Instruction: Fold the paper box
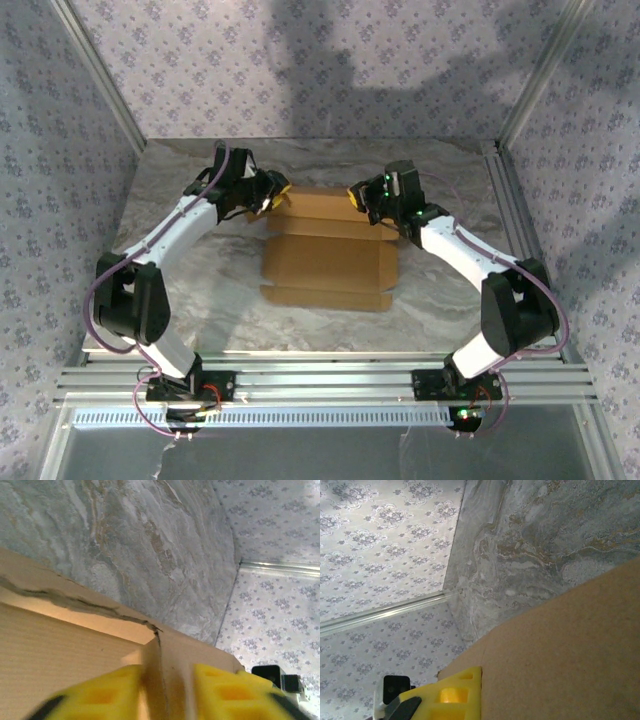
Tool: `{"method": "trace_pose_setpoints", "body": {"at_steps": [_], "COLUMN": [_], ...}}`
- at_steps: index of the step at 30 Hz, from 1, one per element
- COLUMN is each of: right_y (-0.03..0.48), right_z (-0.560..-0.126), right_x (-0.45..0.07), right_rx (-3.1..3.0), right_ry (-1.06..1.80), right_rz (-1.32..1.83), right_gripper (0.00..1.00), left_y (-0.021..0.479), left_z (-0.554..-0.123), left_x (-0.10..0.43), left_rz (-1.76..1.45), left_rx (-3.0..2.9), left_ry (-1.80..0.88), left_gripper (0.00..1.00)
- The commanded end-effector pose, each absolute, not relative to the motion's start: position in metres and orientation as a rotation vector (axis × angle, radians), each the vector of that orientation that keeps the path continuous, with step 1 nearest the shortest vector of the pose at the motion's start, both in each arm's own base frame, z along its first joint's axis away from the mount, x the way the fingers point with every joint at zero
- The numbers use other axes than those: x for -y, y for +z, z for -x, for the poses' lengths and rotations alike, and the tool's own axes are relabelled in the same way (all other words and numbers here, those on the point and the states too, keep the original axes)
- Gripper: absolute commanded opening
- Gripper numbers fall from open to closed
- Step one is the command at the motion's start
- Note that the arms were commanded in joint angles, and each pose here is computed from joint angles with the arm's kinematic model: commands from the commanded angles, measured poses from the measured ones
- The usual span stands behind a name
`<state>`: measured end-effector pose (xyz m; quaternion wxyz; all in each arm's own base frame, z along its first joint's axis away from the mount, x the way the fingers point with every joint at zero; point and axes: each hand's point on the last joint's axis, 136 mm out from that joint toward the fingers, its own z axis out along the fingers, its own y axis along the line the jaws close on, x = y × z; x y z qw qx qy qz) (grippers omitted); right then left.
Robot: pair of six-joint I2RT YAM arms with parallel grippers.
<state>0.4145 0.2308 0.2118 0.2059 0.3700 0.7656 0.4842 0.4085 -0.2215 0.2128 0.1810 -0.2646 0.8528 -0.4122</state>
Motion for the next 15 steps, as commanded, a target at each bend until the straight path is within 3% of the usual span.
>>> {"method": "trace_pose_setpoints", "body": {"at_steps": [1,2,4,10,15], "right_y": [0.231,0.235,0.242,0.275,0.297], "right_z": [-0.42,-0.422,-0.426,-0.43,-0.419], "right_x": [-0.217,-0.213,-0.207,-0.187,-0.175], "right_rx": [-2.078,-2.071,-2.054,-1.977,-1.978], "right_ry": [1.422,1.438,1.479,1.596,1.584], "right_rz": [-1.063,-1.074,-1.089,-1.116,-1.116], "right_gripper": [0.0,0.0,0.0,0.0,0.0], "left_y": [0.252,0.253,0.25,0.221,0.19], "left_z": [-0.395,-0.389,-0.379,-0.351,-0.364], "left_x": [0.192,0.183,0.162,0.136,0.152], "left_rz": [0.614,0.593,0.574,0.374,0.126], "left_rx": [-2.329,-2.311,-2.286,-2.23,-2.284], "left_ry": [-1.024,-0.983,-0.909,-0.786,-0.744], "left_gripper": [0.63,0.68,0.68,0.48,0.5]}}
